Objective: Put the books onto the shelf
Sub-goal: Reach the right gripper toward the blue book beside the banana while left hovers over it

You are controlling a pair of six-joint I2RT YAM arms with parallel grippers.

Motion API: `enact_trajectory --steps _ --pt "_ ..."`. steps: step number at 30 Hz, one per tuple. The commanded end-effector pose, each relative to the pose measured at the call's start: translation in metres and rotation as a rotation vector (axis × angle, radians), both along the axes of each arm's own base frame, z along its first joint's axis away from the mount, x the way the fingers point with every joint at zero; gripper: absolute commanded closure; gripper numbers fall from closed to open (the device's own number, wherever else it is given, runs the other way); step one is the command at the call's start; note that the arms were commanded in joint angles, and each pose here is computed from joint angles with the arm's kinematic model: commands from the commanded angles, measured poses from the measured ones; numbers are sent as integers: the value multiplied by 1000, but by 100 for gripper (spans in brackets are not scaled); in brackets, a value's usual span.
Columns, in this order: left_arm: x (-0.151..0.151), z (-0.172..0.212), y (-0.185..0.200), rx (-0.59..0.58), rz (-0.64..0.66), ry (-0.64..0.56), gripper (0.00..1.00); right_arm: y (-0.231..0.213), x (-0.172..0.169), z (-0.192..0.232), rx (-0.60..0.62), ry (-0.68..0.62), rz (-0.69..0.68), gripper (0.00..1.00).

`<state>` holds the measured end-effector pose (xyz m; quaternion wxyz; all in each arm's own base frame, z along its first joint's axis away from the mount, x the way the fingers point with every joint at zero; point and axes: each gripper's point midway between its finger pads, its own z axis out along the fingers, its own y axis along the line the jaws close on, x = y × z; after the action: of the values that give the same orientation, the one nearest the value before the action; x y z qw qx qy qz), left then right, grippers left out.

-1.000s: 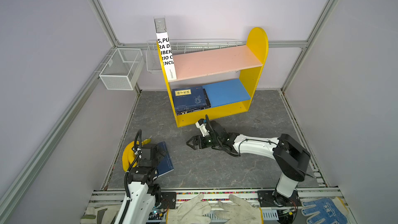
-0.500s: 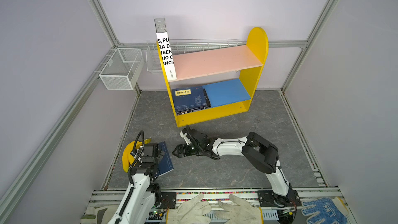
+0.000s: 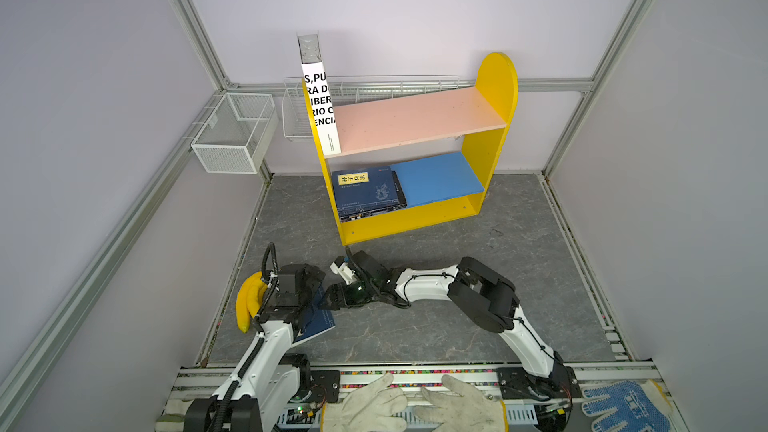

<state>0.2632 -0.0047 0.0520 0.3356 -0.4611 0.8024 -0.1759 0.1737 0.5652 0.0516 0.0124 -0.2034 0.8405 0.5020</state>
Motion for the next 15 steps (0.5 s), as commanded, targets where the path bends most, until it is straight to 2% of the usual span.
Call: enact_trajectory --steps 1,4,8,15 --pt "-47 -31 5 -3 44 235 0 -2 -8 -3 -28 23 2 21" --pt "-63 -14 35 120 169 241 0 -11 0 -8 -69 -5 -28 20" --pt "-74 9 55 186 257 195 0 -22 5 -21 -133 -9 -48 20" --pt "-76 -23 61 93 305 279 0 -31 9 -28 -160 2 -48 20"
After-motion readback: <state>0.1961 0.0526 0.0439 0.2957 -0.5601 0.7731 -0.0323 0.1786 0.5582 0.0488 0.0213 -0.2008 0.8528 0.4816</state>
